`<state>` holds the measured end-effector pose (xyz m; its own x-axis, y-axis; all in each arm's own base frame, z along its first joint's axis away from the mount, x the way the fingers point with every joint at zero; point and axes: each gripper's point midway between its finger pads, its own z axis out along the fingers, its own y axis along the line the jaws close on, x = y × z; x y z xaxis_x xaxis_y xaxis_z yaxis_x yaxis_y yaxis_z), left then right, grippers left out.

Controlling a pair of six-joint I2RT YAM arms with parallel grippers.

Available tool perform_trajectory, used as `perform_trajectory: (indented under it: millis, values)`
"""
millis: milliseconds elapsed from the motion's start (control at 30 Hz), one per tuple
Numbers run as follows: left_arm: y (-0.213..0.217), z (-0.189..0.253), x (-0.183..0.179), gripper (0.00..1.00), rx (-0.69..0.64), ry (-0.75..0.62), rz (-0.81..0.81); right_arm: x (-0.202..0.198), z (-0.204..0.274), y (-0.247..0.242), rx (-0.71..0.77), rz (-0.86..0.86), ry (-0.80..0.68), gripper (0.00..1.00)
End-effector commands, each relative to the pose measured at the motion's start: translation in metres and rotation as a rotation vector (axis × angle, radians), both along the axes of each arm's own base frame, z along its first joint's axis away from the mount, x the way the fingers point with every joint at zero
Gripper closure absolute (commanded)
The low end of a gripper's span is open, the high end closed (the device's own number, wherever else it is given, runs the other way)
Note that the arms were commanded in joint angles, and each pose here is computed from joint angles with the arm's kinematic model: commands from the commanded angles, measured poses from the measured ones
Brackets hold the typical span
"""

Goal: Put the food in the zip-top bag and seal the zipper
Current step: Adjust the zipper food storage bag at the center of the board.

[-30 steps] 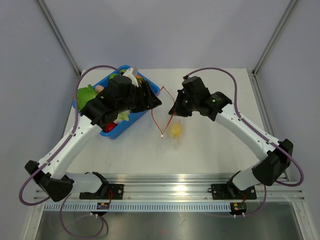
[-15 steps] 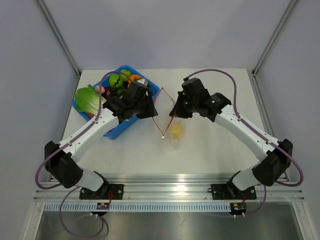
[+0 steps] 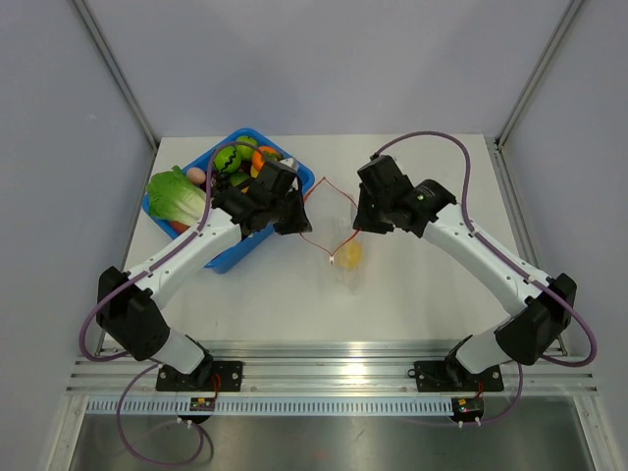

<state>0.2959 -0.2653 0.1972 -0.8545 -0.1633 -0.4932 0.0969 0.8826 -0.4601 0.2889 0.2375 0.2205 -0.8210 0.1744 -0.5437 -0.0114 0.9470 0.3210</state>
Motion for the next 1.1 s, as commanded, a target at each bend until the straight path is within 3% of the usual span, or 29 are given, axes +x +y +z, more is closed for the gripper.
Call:
perform_trajectory:
  millis: [0, 100, 167, 300, 333, 400, 433, 600, 733, 767, 900, 1067]
  values:
    - [-0.011, 0.029, 0.002, 1.0, -0.068, -0.074, -0.045, 0.008, 0.028, -0.008, -0.025, -0.02, -0.093, 0.71]
    - [-0.013, 0.03, 0.001, 1.0, -0.073, -0.073, -0.056, 0.01, 0.036, -0.013, -0.024, -0.04, -0.123, 0.77]
    - [-0.014, 0.032, 0.001, 1.0, -0.081, -0.075, -0.066, 0.011, 0.037, -0.014, -0.03, -0.043, -0.13, 0.99]
    - [-0.019, 0.037, 0.005, 1.0, -0.086, -0.084, -0.082, 0.022, 0.042, -0.014, -0.079, -0.025, -0.162, 1.0]
    - [-0.024, 0.058, 0.012, 1.0, -0.102, -0.128, -0.094, 0.027, 0.049, -0.02, -0.111, -0.04, -0.188, 1.0]
    - [-0.026, 0.066, 0.016, 1.0, -0.082, -0.127, -0.106, 0.035, 0.082, -0.027, -0.15, -0.051, -0.238, 1.0]
    - [-0.03, 0.094, 0.022, 1.0, -0.108, -0.183, -0.117, 0.04, 0.113, -0.031, -0.135, -0.076, -0.306, 1.0]
    - [-0.033, 0.127, 0.02, 1.0, -0.16, -0.244, -0.14, 0.026, 0.153, -0.043, -0.084, -0.072, -0.382, 1.0]
    - [-0.039, 0.09, 0.016, 1.0, -0.152, -0.175, -0.166, 0.012, 0.114, -0.043, -0.073, -0.061, -0.305, 1.0]
    - [-0.045, 0.082, 0.018, 1.0, -0.166, -0.172, -0.186, 0.006, 0.082, -0.047, -0.11, -0.067, -0.242, 1.0]
    - [-0.053, 0.002, -0.001, 1.0, -0.143, 0.02, -0.249, -0.014, 0.02, -0.04, -0.096, -0.053, -0.085, 1.0]
    - [-0.05, 0.002, -0.011, 1.0, -0.138, 0.005, -0.255, -0.02, 0.014, -0.039, -0.052, -0.053, -0.089, 0.97]
